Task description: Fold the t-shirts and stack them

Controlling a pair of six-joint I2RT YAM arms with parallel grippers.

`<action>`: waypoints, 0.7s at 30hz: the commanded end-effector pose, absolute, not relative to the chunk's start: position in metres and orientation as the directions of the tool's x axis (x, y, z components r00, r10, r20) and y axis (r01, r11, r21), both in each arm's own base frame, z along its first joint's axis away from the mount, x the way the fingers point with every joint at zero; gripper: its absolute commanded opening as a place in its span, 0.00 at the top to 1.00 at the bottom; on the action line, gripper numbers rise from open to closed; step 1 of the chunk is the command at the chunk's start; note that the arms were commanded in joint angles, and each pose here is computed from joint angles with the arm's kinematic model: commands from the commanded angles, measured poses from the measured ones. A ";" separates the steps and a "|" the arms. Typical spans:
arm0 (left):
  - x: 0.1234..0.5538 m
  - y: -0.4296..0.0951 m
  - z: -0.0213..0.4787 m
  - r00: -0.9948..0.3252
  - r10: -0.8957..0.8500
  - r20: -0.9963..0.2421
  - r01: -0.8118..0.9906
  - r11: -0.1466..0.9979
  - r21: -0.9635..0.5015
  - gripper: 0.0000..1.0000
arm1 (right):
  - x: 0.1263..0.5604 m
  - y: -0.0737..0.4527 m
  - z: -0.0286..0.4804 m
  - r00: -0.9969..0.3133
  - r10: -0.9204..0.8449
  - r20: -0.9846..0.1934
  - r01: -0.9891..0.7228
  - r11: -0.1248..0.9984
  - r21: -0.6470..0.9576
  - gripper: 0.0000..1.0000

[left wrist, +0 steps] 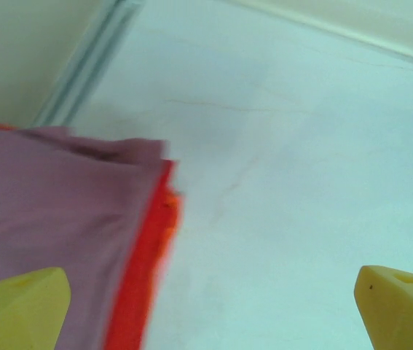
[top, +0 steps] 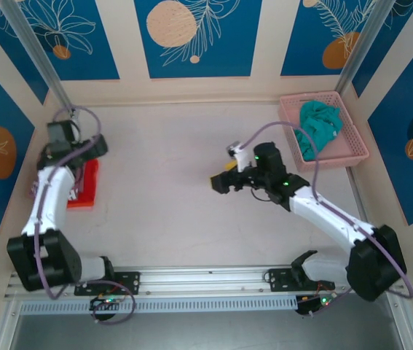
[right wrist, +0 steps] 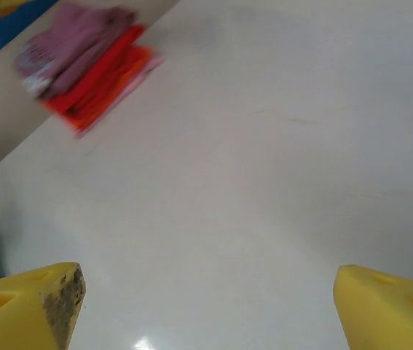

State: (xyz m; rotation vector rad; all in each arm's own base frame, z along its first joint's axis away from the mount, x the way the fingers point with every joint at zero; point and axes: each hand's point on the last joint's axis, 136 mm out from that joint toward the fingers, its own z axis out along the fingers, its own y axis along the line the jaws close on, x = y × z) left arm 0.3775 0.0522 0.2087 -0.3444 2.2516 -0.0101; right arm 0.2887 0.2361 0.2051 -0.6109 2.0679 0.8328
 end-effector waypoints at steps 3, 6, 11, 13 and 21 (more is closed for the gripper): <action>0.361 0.012 0.177 -0.519 -0.166 -0.839 -0.135 0.985 -0.112 0.00 | 0.313 0.152 0.198 -0.531 0.005 -0.847 -0.408 0.875 0.261 0.11; 0.347 0.003 0.171 -0.437 -0.106 -0.893 -0.089 0.993 -0.074 0.00 | 0.323 0.106 0.187 -0.479 0.040 -0.877 -0.279 0.940 0.196 0.09; 0.337 0.009 0.152 -0.336 0.034 -0.941 -0.069 0.996 0.060 0.00 | 0.340 0.053 0.169 -0.373 0.035 -0.927 -0.131 0.987 0.090 0.04; 0.337 0.011 0.140 -0.333 0.060 -0.941 -0.068 0.994 0.088 0.00 | 0.345 0.038 0.160 -0.355 0.060 -0.933 -0.091 0.991 0.099 0.04; 0.359 -0.006 0.124 -0.274 0.096 -0.957 0.032 0.995 0.091 0.00 | 0.371 -0.005 0.123 -0.343 0.189 -0.920 0.018 0.981 0.194 0.02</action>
